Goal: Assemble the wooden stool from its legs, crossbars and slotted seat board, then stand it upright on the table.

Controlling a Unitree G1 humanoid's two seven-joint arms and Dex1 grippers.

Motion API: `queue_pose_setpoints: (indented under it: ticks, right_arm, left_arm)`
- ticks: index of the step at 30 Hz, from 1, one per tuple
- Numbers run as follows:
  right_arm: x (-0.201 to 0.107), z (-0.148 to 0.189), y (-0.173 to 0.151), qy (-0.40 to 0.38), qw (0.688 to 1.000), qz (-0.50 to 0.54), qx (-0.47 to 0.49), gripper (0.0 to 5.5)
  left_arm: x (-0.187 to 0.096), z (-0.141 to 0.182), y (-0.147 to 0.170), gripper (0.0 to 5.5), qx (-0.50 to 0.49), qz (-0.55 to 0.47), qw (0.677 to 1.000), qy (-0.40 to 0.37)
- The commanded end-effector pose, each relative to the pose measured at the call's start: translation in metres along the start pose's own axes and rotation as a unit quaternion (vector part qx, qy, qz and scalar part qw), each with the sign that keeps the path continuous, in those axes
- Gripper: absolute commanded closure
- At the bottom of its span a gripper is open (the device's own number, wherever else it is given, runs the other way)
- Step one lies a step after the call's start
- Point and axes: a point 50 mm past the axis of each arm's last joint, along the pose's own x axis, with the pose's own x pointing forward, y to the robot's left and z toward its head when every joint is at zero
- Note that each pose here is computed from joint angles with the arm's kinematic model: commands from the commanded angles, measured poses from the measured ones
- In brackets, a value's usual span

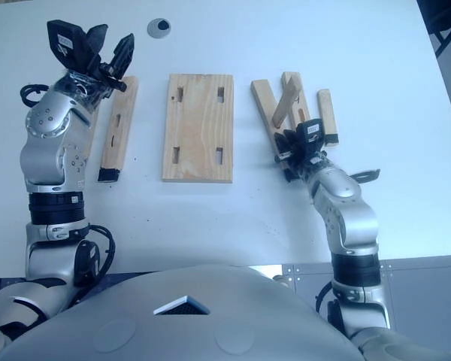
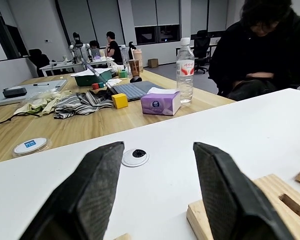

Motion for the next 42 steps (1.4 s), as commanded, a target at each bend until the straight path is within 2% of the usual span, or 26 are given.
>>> queue_pose_setpoints:
  ticks: [1,6,9,22,29,31,34,37,39,42]
  right_arm:
    - [0.000,0.012,-0.008,0.004,1.000,-0.007,-0.029,3.69]
    - [0.001,0.029,-0.011,-0.006,0.999,0.002,-0.042,3.01]
    - [0.000,0.029,-0.009,0.011,0.999,0.016,-0.050,2.37]
    - [-0.006,-0.010,0.000,0.138,0.988,0.060,-0.028,2.37]
    - [-0.007,-0.009,0.001,0.136,0.988,0.056,-0.044,3.38]
    - [-0.005,-0.003,0.004,0.111,0.991,0.061,-0.038,3.46]
    - [-0.002,0.017,0.008,0.051,0.995,0.076,-0.026,3.46]
    - [0.002,0.060,0.004,-0.030,0.992,0.122,0.001,3.46]
    - [0.002,0.098,0.005,-0.088,0.975,0.201,0.025,3.46]
    - [-0.007,0.145,0.010,-0.153,0.929,0.331,0.062,3.46]
  left_arm:
    - [0.001,0.002,0.004,2.98,0.006,0.010,1.000,-0.003]
    - [0.001,0.001,0.004,2.98,0.004,0.014,1.000,-0.005]
    - [0.001,0.000,0.004,2.98,0.001,0.017,1.000,-0.005]
    - [-0.001,-0.002,0.004,2.98,0.000,0.023,1.000,-0.003]
    - [-0.001,-0.001,0.004,2.98,-0.004,0.022,1.000,-0.007]
    - [-0.001,0.004,0.001,2.98,-0.006,0.009,1.000,-0.012]
    - [0.001,0.019,-0.007,2.98,-0.080,-0.024,0.995,-0.047]
    - [-0.002,0.042,-0.014,2.98,-0.194,-0.093,0.972,-0.100]
    - [-0.008,0.057,-0.023,2.98,-0.272,-0.175,0.938,-0.128]
    - [-0.016,0.073,-0.034,2.98,-0.335,-0.272,0.890,-0.149]
